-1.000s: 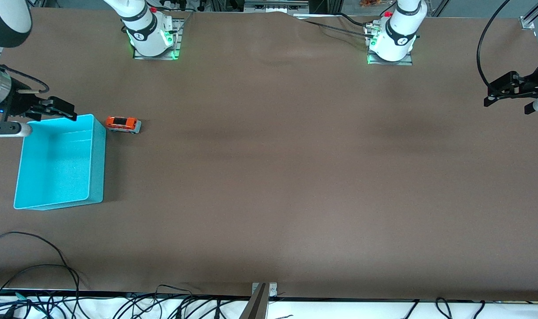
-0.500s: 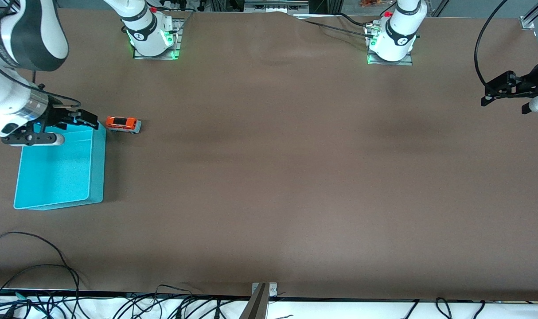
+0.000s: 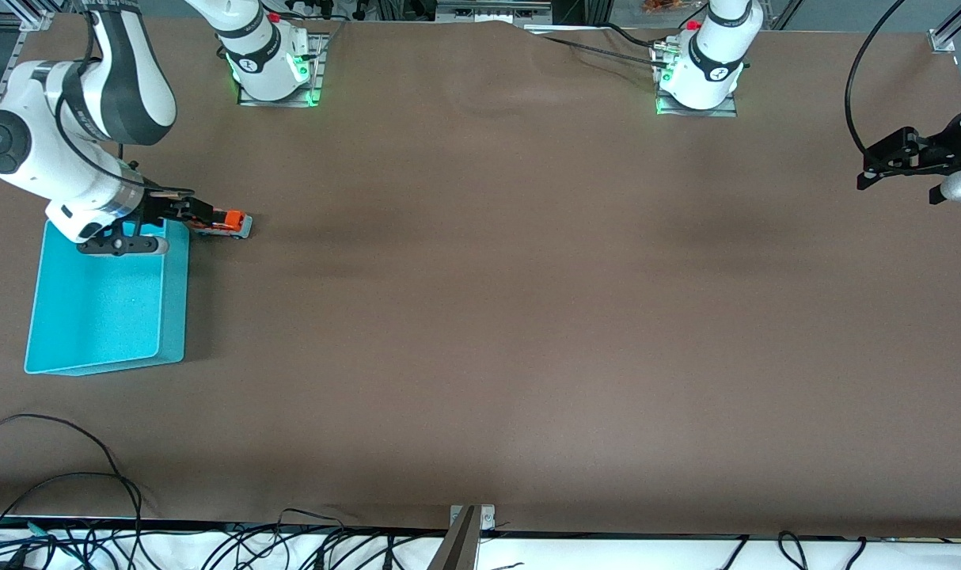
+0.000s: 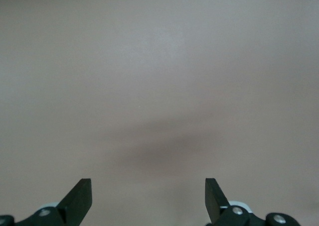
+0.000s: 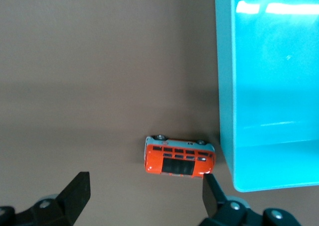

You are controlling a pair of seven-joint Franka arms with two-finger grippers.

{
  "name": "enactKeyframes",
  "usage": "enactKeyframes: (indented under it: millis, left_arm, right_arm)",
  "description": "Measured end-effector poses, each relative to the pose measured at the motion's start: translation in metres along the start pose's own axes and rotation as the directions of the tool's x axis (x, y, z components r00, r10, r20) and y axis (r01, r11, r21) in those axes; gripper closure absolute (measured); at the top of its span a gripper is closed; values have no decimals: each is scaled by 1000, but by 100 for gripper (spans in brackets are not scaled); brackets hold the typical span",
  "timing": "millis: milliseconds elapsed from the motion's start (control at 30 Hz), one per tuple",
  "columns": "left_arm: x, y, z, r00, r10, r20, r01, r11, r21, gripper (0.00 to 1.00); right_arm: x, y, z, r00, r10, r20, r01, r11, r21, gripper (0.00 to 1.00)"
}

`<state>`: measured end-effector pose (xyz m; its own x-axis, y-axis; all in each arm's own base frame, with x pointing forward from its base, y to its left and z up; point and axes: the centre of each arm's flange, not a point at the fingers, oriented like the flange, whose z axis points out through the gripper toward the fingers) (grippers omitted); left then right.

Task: Wind up bus and store in blue box

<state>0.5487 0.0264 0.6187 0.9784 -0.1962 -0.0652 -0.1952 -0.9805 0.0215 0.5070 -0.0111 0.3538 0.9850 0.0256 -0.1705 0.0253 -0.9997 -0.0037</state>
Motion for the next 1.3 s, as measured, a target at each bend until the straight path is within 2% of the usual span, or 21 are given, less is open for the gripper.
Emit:
enactKeyframes:
  millis: [267, 433, 633, 800, 1000, 1300]
  left_arm:
    - [2, 5, 5, 1000, 10, 23, -10, 1000, -5, 0]
    - [6, 7, 11, 999, 16, 33, -15, 1000, -6, 0]
    - [8, 8, 14, 999, 17, 40, -17, 1000, -8, 0]
    - [9, 10, 9, 999, 21, 27, -21, 1000, -4, 0]
    - [11, 20, 1, 999, 39, 11, -39, 999, 0, 0]
    - [14, 36, 1, 997, 70, 11, -70, 998, 2, 0]
  right_arm:
    - [-13, -1, 31, 1000, 16, 13, -16, 1000, 1, 0]
    - [-21, -1, 51, 987, 160, -5, -160, 987, 1, 0]
    - [-31, -1, 75, 937, 347, -24, -347, 938, 9, 0]
    - [-39, -2, 86, 875, 485, -8, -484, 875, 5, 0]
    - [-42, -2, 89, 763, 646, -3, -646, 763, 4, 0]
    - [-52, 0, 103, 634, 773, 7, -773, 634, -4, 0]
